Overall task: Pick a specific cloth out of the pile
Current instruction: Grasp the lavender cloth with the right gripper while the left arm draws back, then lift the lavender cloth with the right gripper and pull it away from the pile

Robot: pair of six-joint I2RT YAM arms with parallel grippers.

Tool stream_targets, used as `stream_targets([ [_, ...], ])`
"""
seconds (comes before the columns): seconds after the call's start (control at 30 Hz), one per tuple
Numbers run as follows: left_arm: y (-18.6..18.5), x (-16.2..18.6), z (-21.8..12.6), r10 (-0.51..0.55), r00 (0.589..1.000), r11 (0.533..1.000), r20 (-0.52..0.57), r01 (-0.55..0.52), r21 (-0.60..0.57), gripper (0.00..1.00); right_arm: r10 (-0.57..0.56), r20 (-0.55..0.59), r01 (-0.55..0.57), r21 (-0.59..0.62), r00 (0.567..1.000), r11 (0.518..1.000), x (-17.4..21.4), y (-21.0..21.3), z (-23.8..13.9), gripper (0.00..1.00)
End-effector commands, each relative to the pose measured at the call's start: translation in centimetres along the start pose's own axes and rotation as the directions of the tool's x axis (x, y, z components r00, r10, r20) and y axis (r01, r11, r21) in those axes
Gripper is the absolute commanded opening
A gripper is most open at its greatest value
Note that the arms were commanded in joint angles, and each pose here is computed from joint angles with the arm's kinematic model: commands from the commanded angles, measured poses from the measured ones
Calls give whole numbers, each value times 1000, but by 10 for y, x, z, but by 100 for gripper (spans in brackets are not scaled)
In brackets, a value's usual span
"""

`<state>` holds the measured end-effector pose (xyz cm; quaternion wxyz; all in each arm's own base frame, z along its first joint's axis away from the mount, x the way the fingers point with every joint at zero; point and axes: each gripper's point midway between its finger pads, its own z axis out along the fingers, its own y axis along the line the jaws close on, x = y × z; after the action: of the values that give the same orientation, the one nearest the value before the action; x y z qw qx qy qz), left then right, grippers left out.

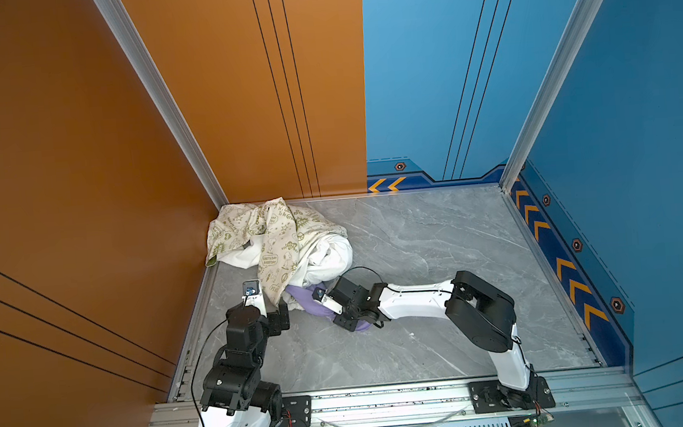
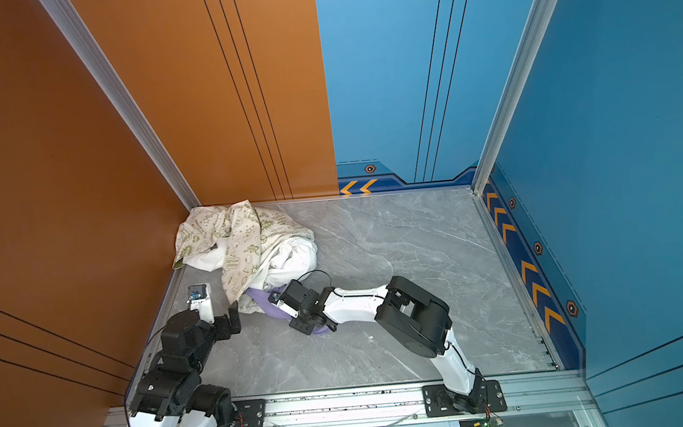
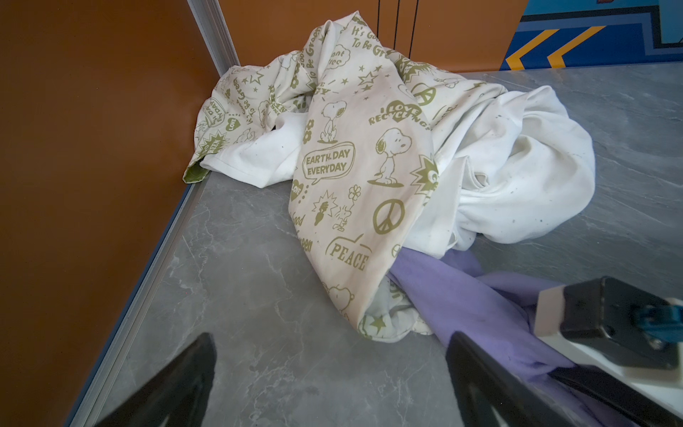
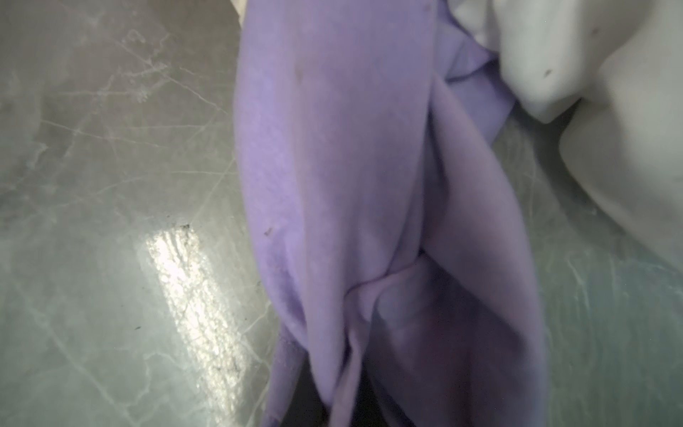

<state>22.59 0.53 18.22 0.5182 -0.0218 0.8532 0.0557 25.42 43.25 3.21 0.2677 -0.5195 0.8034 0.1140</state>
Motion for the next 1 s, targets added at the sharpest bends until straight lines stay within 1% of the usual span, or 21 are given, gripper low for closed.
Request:
stream_targets([
  [0.0,4,1,2,17,1000,1000,5,-17,-27,98,48,78,-47,-18,996,999,-25,-8,-25,2],
  [0.17,5,1,2,18,1000,999,7,-18,-34,98,65,204,-67,3,977,998,-56,-19,-56,0],
  [0.3,6,1,2,17,1000,999,8,-17,-40,98,98,324,-107,10,941,994,-77,-28,-85,0],
  [0.47,5,1,2,19,1000,999,7,-19,-37,98,168,470,-176,-28,867,984,-103,-40,-126,0],
  [0.7,5,0,2,17,1000,999,8,-17,-34,98,207,599,-205,-72,773,976,-136,-47,-175,0],
  [0.9,5,0,1,17,1000,999,13,-16,-33,98,233,691,-228,-100,684,968,-161,-55,-214,0],
  [0.97,5,0,1,17,1000,999,13,-16,-33,98,241,724,-235,-111,647,966,-168,-58,-231,0],
])
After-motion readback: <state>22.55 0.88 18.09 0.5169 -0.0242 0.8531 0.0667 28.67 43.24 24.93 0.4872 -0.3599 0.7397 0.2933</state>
